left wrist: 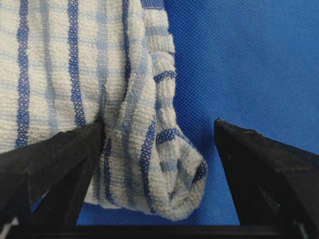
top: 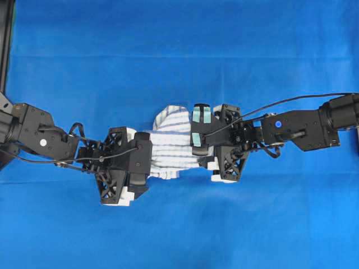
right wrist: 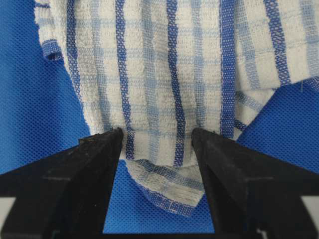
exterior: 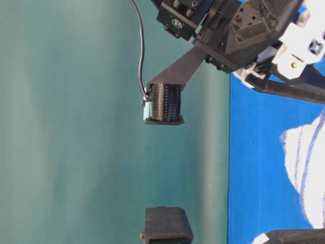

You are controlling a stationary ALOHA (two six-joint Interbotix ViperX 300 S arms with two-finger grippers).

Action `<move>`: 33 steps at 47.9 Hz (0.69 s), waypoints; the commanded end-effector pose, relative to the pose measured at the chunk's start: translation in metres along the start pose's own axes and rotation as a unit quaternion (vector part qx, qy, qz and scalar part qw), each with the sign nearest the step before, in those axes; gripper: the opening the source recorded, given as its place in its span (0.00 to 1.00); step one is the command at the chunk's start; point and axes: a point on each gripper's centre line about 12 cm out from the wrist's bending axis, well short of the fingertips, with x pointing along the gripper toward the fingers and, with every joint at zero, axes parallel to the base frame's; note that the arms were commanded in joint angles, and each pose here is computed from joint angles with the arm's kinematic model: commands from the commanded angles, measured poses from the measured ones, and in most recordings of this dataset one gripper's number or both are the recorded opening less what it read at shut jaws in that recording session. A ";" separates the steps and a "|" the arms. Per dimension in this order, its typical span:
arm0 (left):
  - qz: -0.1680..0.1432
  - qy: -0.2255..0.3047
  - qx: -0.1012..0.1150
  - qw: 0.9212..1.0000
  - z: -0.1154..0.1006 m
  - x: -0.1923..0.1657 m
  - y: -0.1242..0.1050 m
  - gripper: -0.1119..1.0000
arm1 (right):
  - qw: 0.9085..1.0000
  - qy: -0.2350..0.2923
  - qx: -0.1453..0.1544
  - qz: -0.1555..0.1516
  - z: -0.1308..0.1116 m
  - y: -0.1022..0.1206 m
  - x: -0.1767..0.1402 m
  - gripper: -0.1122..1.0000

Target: Lift the towel with both arms.

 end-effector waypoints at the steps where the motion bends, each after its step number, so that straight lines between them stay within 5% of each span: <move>1: 0.001 -0.006 -0.004 1.000 0.004 -0.001 0.001 0.89 | 1.000 -0.019 0.000 0.004 0.010 0.002 -0.004 0.65; 7: 0.002 -0.004 -0.005 1.000 0.004 -0.001 0.002 0.81 | 1.000 -0.030 0.000 0.007 0.013 0.003 -0.005 0.48; 14: 0.003 0.003 -0.005 1.000 0.002 -0.002 0.003 0.47 | 1.000 -0.029 0.000 0.007 0.013 0.004 -0.005 0.14; 20: 0.006 0.008 -0.007 1.000 0.003 -0.004 0.005 0.19 | 1.000 -0.031 0.001 0.007 0.014 0.003 -0.007 0.14; 33: 0.008 0.006 -0.011 1.000 0.017 -0.023 0.006 0.19 | 0.998 -0.054 0.011 0.012 0.028 0.005 -0.027 0.14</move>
